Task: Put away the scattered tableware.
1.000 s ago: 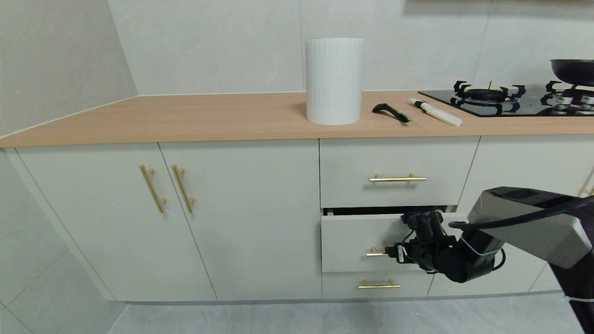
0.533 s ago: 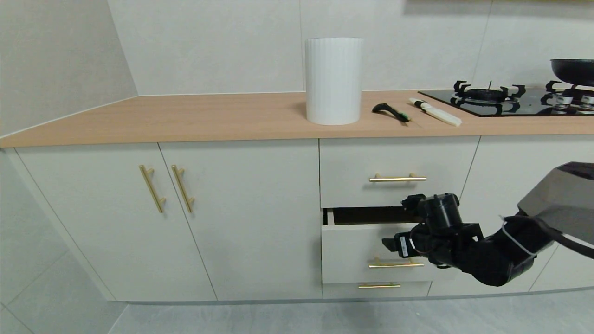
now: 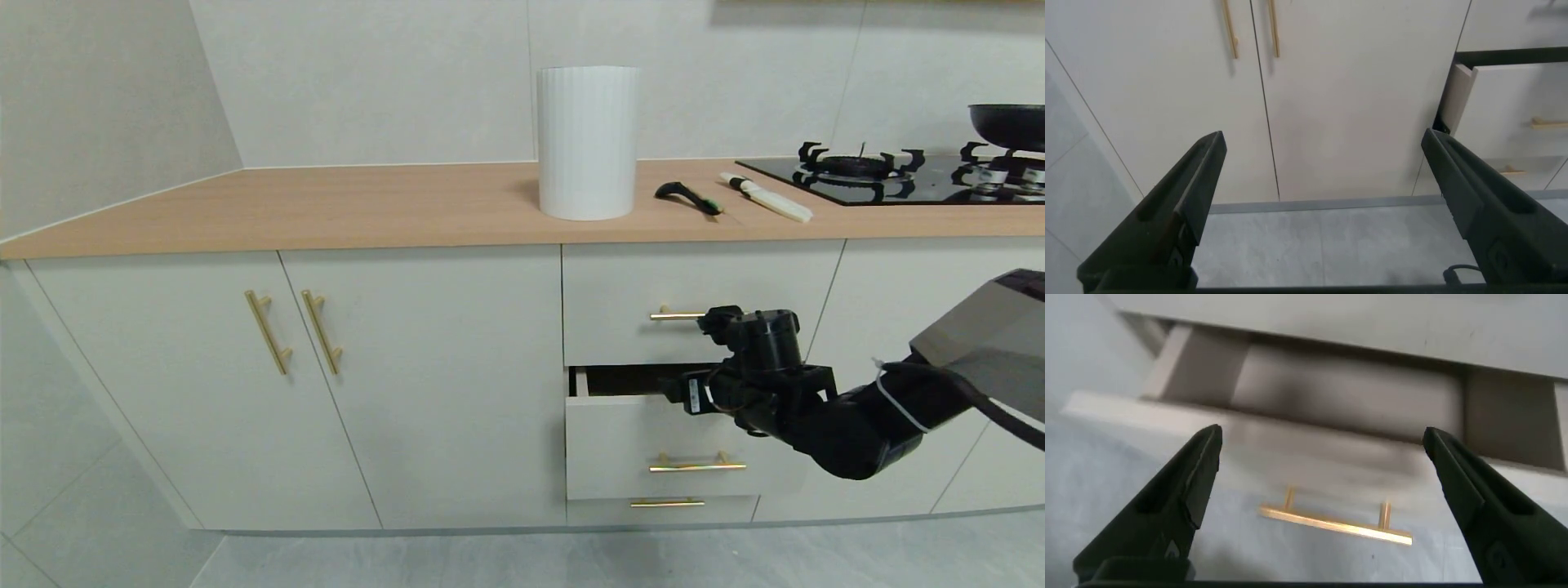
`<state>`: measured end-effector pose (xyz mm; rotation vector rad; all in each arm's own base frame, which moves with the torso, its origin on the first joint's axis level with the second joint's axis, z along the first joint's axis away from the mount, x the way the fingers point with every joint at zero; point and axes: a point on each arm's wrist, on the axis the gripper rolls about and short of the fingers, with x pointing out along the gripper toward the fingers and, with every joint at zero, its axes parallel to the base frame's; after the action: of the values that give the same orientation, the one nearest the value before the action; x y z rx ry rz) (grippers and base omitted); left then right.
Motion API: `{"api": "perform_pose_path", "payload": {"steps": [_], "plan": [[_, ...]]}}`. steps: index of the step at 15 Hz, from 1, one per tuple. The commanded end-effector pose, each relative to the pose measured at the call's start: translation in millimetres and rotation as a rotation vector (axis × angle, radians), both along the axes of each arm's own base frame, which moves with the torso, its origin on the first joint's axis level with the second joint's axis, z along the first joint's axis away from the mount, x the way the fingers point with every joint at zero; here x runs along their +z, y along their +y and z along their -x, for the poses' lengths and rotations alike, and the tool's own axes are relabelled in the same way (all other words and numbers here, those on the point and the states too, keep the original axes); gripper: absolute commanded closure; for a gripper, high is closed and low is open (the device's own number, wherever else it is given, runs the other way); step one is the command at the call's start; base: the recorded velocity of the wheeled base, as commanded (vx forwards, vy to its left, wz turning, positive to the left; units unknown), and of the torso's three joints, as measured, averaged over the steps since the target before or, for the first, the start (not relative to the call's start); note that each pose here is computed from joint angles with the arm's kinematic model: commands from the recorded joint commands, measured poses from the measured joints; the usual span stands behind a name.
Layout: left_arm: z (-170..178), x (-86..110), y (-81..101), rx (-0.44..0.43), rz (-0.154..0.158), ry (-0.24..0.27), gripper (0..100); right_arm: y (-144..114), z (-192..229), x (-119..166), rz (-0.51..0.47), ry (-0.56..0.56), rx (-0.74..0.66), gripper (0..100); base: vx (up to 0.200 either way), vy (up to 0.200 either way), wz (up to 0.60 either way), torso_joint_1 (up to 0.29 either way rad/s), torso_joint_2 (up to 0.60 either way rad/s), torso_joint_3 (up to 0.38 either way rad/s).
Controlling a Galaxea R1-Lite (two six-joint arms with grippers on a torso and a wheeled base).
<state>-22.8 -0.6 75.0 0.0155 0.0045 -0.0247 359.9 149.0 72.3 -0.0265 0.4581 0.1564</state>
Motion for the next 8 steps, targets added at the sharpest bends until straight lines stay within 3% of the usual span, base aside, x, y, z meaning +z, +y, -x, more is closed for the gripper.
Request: {"api": "perform_pose_path", "payload": {"steps": [1,8], "plan": [[0,0.0,0.0,0.0,0.0,0.001,0,-9,-24,-36,0.029,0.008,-0.079,0,0.0,0.0,0.0,0.0,0.0,0.0],[0,0.0,0.0,0.0,0.0,0.0,0,-22,-33,-46,0.038,0.03,-0.117,0,0.0,0.0,0.0,0.0,0.0,0.0]]}}
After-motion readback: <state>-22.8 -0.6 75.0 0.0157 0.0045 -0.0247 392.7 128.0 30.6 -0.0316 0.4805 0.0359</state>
